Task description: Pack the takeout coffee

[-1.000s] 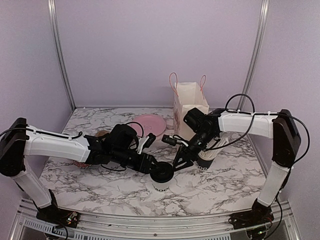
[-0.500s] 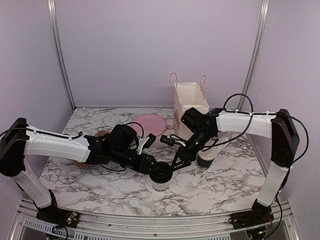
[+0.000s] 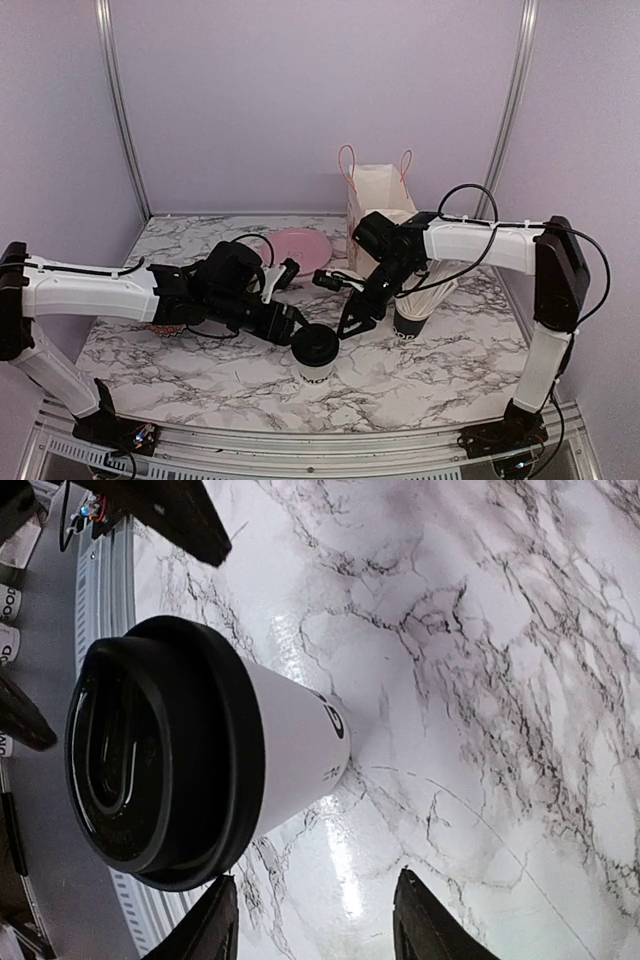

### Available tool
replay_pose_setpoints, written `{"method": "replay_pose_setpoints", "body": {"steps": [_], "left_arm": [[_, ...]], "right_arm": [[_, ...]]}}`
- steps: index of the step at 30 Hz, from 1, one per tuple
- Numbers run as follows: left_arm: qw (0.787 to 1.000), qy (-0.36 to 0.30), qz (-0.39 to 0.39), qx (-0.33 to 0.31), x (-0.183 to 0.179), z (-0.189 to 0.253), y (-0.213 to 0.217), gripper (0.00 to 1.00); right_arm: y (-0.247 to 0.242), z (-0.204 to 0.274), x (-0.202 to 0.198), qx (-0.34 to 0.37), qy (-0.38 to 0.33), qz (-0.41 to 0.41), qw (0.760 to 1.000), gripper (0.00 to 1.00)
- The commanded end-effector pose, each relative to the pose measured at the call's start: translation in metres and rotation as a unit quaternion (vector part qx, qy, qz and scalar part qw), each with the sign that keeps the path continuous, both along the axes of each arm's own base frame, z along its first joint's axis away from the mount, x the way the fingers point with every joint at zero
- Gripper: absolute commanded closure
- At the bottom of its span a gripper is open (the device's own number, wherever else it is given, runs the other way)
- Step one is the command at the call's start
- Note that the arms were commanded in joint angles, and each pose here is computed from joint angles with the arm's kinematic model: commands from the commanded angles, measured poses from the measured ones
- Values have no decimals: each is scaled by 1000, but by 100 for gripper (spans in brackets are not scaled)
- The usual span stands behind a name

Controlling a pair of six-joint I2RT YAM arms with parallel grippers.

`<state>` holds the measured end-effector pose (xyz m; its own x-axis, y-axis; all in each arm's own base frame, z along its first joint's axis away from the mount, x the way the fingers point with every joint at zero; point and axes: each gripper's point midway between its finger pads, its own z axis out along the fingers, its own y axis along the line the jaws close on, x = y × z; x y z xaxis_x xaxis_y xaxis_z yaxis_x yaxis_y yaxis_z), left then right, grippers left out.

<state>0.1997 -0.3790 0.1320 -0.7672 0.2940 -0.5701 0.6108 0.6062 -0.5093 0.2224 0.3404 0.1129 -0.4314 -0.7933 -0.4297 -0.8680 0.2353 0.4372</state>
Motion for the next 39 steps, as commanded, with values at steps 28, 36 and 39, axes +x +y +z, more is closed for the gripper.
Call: {"method": "replay_pose_setpoints", "body": {"steps": [28,36,39], "left_arm": [[999,27,44,0,18,-11,17,51],[998,48,38,0,9,-21,20,58],[998,58,38,5,4,-28,24,61]], "right_arm": [[20,16,-26,5,-70,88,994,15],[20,0,-13,-26,-76,64,995,15],[15,-13,-4,-54,-89,49,993,15]]}}
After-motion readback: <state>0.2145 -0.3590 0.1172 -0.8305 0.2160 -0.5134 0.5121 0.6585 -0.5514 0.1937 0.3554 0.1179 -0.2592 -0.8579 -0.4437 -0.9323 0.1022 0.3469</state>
